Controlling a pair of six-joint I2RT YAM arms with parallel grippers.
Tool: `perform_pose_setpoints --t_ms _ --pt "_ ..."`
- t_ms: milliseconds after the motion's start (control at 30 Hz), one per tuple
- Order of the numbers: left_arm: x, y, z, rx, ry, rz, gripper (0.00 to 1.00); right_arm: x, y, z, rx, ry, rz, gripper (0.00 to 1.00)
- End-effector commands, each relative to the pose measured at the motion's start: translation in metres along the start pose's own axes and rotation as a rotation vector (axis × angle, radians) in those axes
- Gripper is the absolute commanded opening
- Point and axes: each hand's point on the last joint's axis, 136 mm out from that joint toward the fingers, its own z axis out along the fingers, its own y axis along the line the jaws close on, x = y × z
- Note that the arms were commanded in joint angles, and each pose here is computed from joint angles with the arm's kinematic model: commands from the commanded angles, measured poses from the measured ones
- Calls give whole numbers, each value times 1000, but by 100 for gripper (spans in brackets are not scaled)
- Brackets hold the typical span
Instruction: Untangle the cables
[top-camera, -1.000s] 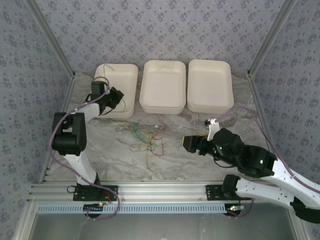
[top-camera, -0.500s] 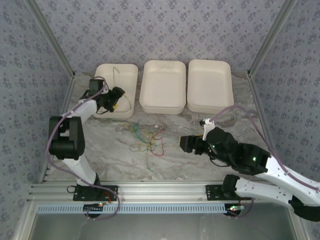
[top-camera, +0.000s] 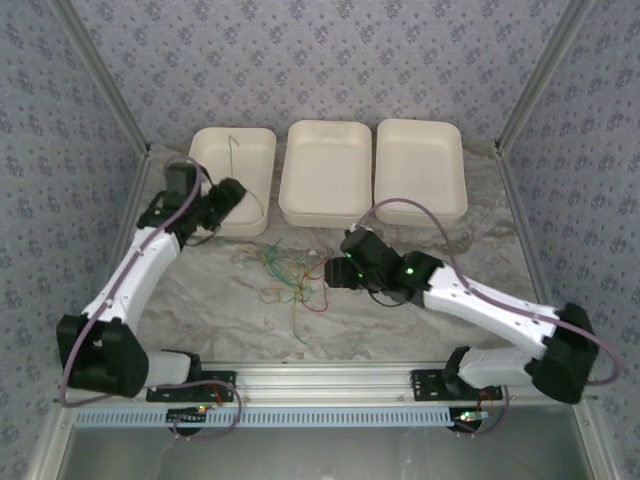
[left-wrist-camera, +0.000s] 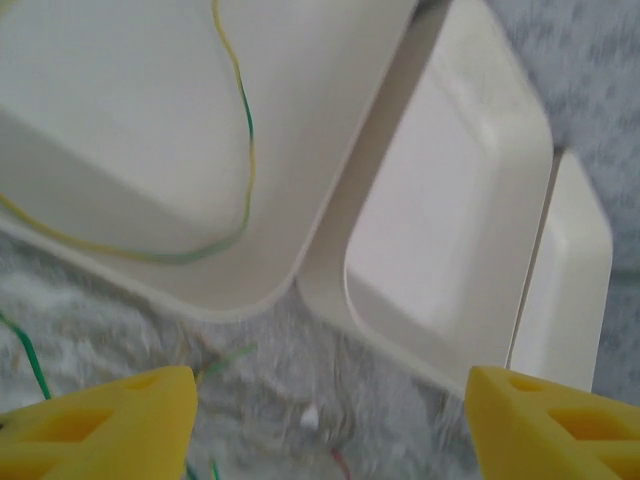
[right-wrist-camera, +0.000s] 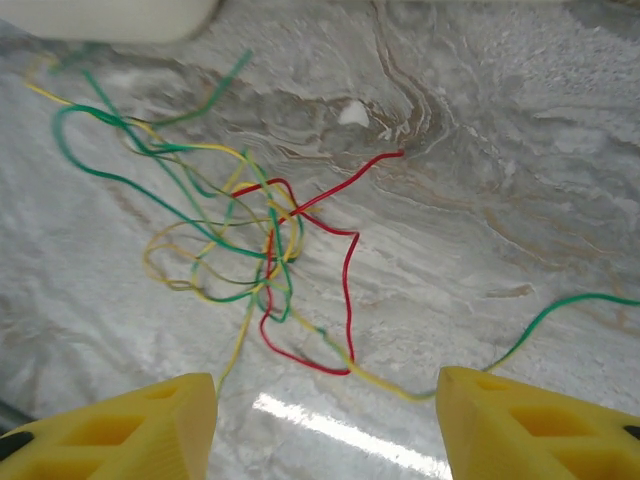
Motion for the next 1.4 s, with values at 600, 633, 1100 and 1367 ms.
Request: perform_pose_setpoints --t_ms 600,633,1100,1367 --pt "156 43 1 -107 78 233 54 -7 10 45 39 -19 -61 52" --pt "161 42 -3 -93 72 214 53 -8 3 33 46 -45 -39 53" --pt "228 2 10 65 33 -56 40 32 -12 -7 -304 -117 847 86" --pt "225 20 26 63 -5 -103 43 54 0 28 -227 -72 971 86"
